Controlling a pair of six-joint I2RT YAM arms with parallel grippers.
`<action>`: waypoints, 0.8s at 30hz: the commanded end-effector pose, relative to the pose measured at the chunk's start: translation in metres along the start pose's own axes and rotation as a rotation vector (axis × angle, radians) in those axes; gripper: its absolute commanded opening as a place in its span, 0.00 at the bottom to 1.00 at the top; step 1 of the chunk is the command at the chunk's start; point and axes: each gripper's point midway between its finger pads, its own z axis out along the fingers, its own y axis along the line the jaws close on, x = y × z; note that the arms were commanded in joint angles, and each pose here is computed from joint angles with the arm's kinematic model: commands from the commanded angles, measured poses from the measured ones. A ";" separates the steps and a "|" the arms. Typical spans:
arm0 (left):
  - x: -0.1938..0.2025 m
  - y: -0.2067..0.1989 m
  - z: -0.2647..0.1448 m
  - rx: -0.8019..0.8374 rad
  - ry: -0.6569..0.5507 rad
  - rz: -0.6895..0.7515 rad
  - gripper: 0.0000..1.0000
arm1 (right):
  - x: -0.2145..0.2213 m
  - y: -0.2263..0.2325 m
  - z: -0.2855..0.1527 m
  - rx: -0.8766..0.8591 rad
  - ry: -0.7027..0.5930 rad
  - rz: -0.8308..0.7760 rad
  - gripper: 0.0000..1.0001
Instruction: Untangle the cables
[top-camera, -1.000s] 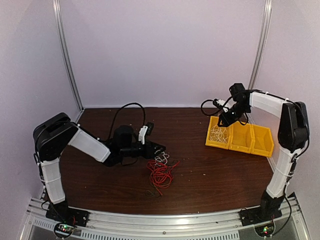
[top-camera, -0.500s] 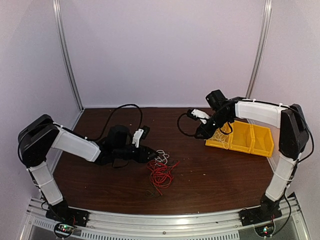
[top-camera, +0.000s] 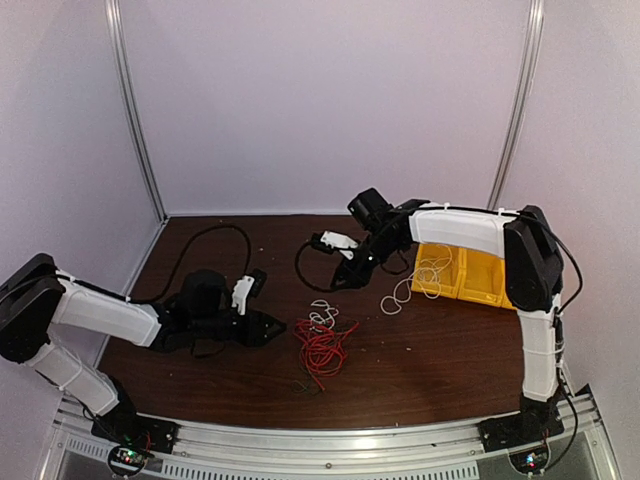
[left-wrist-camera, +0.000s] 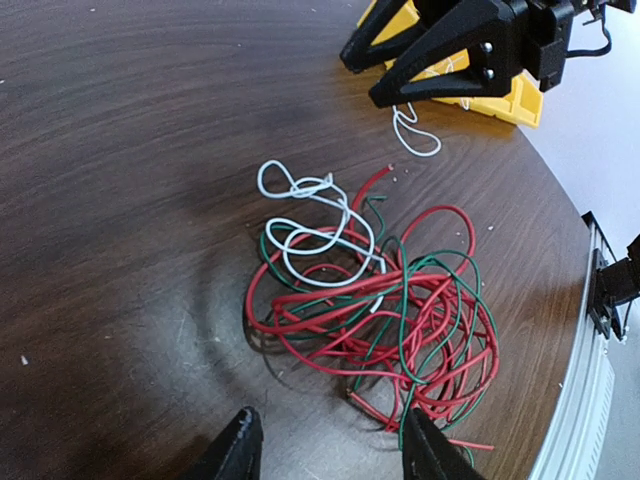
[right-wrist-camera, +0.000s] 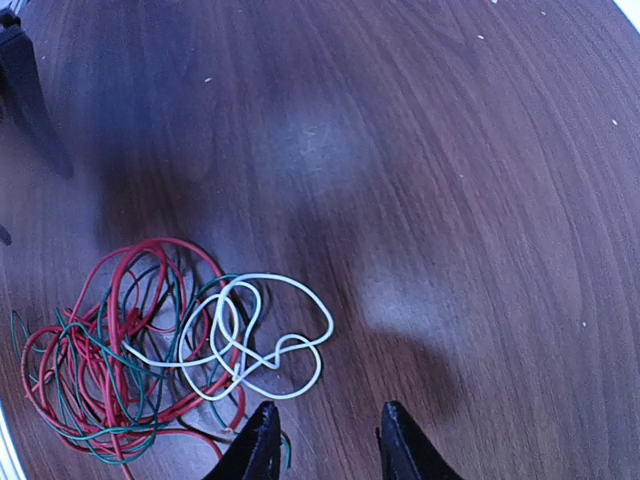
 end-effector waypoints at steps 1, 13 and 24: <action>-0.006 0.007 -0.013 -0.062 -0.060 -0.005 0.49 | -0.009 -0.012 -0.020 0.056 -0.020 0.036 0.32; -0.013 0.005 0.008 -0.027 -0.059 0.003 0.50 | 0.087 -0.023 -0.059 0.211 0.210 0.031 0.35; -0.017 0.003 0.008 -0.019 -0.075 -0.005 0.50 | 0.119 -0.046 -0.031 0.245 0.282 0.113 0.40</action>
